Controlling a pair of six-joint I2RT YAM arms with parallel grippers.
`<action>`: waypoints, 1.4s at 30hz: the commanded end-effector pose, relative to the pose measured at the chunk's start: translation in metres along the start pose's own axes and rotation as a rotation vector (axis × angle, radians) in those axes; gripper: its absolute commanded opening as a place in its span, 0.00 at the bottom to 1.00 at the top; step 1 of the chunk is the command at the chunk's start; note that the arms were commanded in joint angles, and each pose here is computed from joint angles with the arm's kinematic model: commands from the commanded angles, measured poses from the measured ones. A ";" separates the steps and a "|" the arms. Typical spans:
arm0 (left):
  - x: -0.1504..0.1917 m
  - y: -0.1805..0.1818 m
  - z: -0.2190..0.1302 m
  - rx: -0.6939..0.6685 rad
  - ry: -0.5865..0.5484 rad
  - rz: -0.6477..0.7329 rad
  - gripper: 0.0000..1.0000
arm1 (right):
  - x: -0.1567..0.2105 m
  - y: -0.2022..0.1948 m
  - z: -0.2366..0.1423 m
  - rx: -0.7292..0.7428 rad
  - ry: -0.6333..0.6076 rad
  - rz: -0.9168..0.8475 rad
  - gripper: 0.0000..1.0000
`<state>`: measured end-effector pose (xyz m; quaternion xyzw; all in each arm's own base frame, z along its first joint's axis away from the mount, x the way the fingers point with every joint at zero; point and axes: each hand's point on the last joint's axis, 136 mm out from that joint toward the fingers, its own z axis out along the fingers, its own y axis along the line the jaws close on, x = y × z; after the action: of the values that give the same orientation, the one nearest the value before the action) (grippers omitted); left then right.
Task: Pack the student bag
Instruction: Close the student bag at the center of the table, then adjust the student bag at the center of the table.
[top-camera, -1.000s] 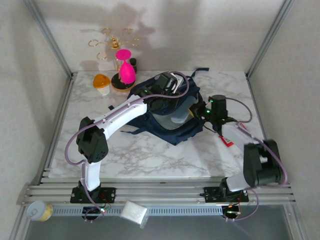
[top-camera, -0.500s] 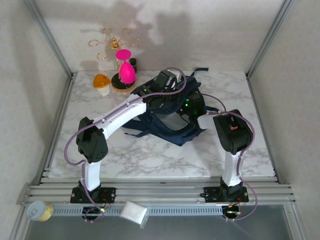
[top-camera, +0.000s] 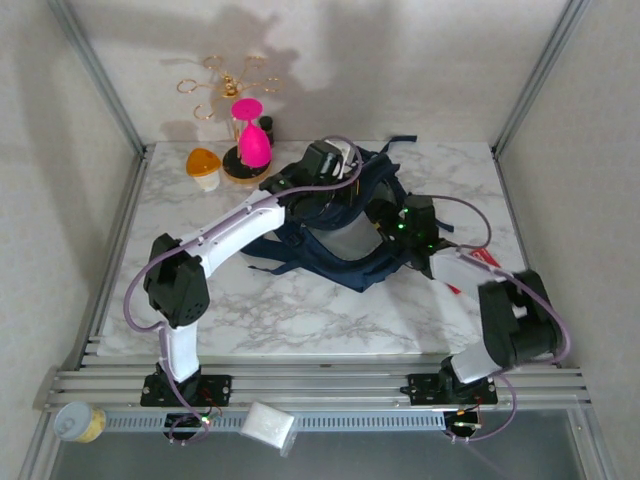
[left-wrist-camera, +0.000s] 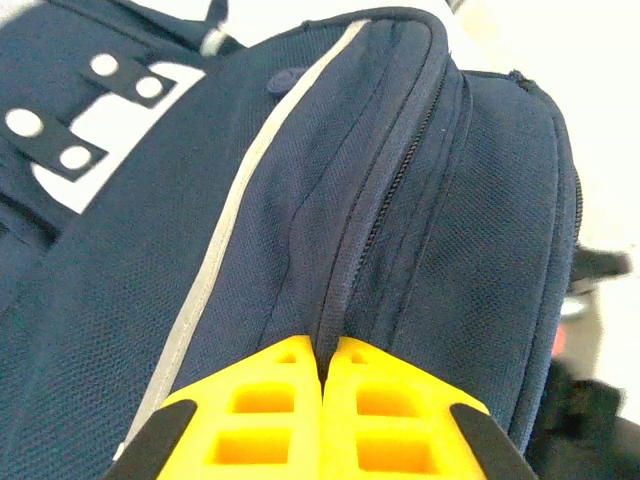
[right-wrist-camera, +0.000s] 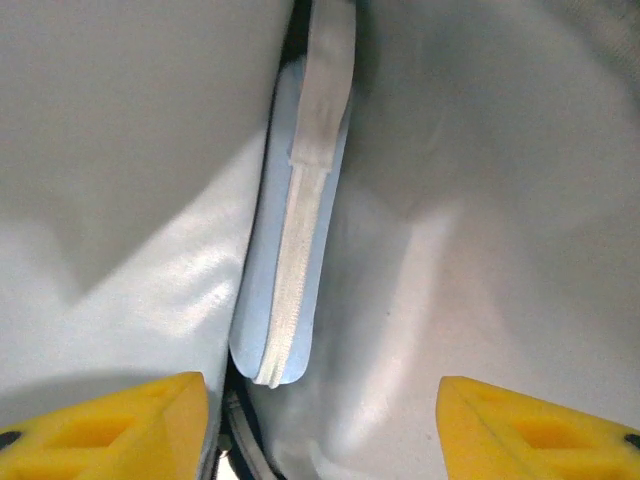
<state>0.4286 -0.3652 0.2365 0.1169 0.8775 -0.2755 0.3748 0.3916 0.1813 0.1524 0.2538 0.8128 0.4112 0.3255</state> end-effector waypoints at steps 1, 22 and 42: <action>0.004 -0.017 -0.009 0.126 0.000 -0.031 0.13 | -0.013 -0.018 -0.042 0.161 -0.059 -0.119 0.62; 0.051 0.155 -0.018 0.032 -0.056 -0.387 0.55 | 0.100 -0.024 -0.012 0.211 0.301 -0.235 0.64; 0.088 0.149 -0.020 0.014 -0.036 -0.417 0.55 | 0.054 0.003 -0.030 0.320 0.185 -0.428 0.64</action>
<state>0.4049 -0.2419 0.1201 -0.0620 0.8721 -0.3742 0.3091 0.3451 0.1858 0.1580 0.0802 0.9195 0.2397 0.3010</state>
